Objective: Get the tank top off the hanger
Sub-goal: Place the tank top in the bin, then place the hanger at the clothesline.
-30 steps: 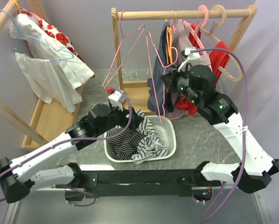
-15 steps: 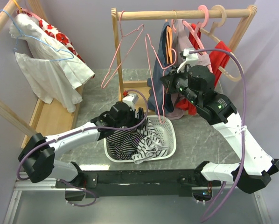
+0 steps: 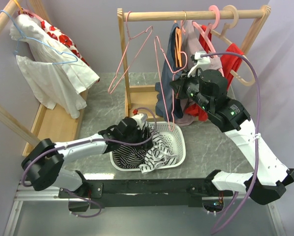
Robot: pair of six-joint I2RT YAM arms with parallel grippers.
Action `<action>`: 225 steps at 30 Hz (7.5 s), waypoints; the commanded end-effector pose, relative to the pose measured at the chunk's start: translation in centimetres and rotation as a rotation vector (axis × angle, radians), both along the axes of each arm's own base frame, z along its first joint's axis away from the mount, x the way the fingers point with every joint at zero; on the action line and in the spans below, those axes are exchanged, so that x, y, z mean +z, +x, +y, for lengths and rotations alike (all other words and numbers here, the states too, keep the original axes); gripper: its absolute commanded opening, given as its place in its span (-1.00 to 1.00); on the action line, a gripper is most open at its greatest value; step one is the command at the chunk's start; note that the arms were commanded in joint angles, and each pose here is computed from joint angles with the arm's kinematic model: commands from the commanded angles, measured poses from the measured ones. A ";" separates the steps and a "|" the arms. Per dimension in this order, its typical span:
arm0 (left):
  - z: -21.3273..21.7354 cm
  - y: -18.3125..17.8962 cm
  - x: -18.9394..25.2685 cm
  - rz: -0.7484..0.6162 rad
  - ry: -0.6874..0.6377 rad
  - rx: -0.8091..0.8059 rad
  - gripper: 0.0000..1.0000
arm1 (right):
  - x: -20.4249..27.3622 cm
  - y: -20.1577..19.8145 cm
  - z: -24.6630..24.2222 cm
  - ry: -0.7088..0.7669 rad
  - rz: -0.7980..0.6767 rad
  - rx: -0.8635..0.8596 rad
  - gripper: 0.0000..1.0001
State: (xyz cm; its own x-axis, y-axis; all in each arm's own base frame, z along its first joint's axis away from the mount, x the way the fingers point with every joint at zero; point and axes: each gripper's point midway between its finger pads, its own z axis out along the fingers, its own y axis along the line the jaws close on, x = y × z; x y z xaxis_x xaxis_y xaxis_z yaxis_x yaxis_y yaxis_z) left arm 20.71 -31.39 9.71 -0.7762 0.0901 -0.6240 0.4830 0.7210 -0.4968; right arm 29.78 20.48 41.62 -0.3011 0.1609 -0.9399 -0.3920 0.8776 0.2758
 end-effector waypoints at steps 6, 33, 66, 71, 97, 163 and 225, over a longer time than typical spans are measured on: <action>-0.3 0.4 -5.5 0.139 0.156 0.030 0.41 | 1.6 0.6 1.1 0.031 -0.026 0.038 -1.00; 3.6 2.4 10.2 -0.236 0.001 0.147 0.70 | 2.9 6.2 4.9 -0.061 0.086 0.019 -1.00; -2.6 3.5 24.3 -0.501 -0.385 0.040 0.86 | 2.4 6.8 4.9 -0.082 0.075 0.018 -1.00; -3.8 3.5 25.5 -0.508 -0.444 0.052 0.86 | 2.5 6.6 4.8 -0.080 0.070 0.021 -1.00; -6.5 4.9 24.7 -0.441 -0.436 0.058 0.48 | 2.9 5.7 4.7 -0.071 0.051 0.050 -1.00; -1.0 7.4 28.6 -0.312 -0.377 0.190 -0.98 | 8.5 -6.1 -0.8 0.107 -0.218 0.233 0.14; -7.7 11.6 32.3 -0.176 -0.452 0.443 -0.98 | 2.5 -3.8 -5.0 0.012 -0.141 0.032 0.09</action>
State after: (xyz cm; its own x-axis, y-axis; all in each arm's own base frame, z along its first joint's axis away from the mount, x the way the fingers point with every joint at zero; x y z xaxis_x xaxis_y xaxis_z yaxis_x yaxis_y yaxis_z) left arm 31.17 -40.04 37.01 -0.6538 -0.4366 -0.6180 0.2457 0.6500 -0.7191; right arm 26.10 15.53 42.85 -0.2133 0.1358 -0.9675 -0.4418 0.8699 0.2195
